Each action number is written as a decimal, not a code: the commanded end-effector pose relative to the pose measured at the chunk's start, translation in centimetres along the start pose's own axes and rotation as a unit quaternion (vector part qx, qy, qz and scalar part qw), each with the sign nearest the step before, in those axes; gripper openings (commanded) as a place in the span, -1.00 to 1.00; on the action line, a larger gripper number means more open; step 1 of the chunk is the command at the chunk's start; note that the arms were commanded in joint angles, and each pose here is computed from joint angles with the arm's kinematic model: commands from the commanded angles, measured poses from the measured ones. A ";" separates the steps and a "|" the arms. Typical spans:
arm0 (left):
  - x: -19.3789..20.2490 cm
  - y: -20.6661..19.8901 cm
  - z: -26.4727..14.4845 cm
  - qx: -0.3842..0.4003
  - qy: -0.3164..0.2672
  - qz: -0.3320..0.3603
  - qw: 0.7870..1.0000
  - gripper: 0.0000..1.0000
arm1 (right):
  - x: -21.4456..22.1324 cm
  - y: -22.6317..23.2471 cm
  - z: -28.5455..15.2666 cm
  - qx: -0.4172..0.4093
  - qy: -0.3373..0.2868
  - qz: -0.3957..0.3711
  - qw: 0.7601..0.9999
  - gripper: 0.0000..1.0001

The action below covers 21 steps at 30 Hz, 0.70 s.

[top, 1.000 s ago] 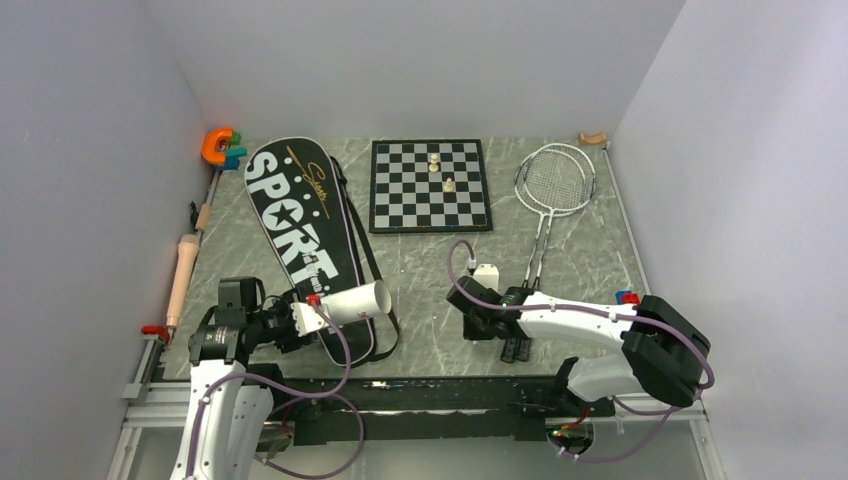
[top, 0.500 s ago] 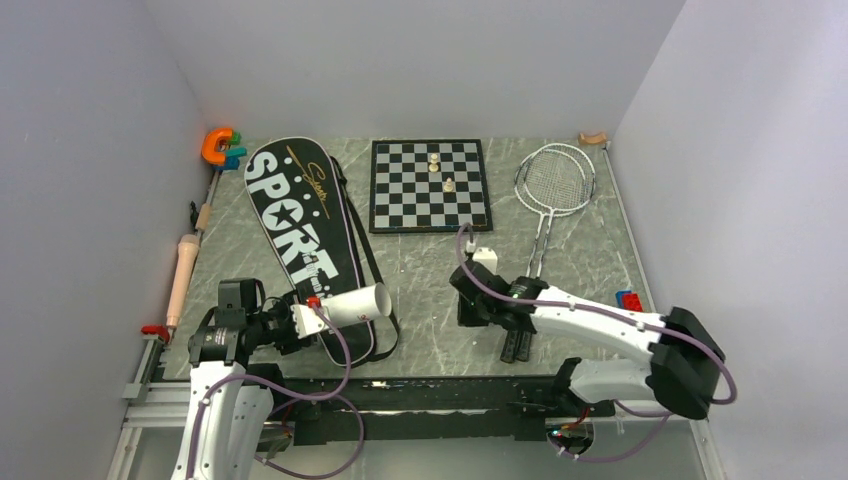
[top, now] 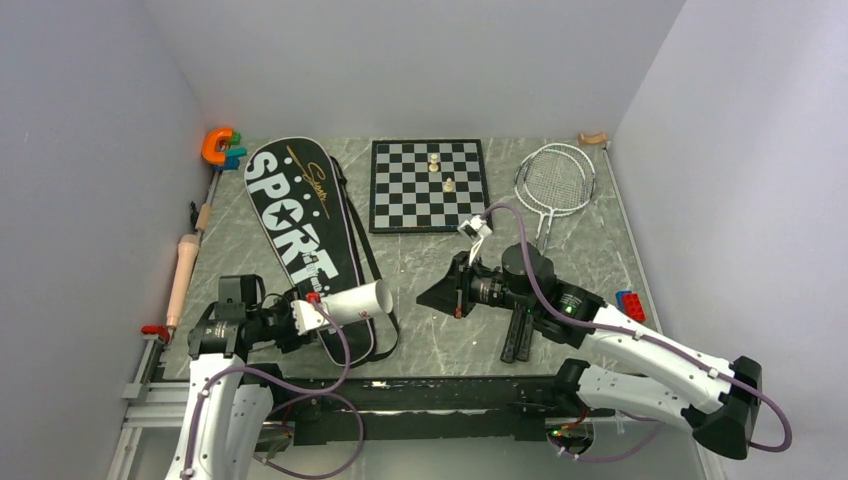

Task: Pack up the badminton gear

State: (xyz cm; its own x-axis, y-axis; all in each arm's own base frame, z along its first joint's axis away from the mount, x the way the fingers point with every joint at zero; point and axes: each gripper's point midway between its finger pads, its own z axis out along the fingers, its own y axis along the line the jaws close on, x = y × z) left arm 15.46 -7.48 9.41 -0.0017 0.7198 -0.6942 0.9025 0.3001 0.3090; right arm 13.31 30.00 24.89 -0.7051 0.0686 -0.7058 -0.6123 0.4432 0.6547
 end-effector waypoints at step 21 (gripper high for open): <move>-5.3 -0.3 -1.6 0.020 -0.092 0.026 0.995 0.06 | -0.1 7.9 2.2 -0.254 0.042 -0.048 0.965 -1.00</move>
State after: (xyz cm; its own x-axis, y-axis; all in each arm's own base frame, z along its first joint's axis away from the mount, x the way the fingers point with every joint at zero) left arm 14.35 -9.40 11.88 0.0326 0.6424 -0.7657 0.9222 0.2759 0.2708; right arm 9.73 35.15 27.86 -0.6761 -0.0551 -0.7348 -0.7366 0.0250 0.6759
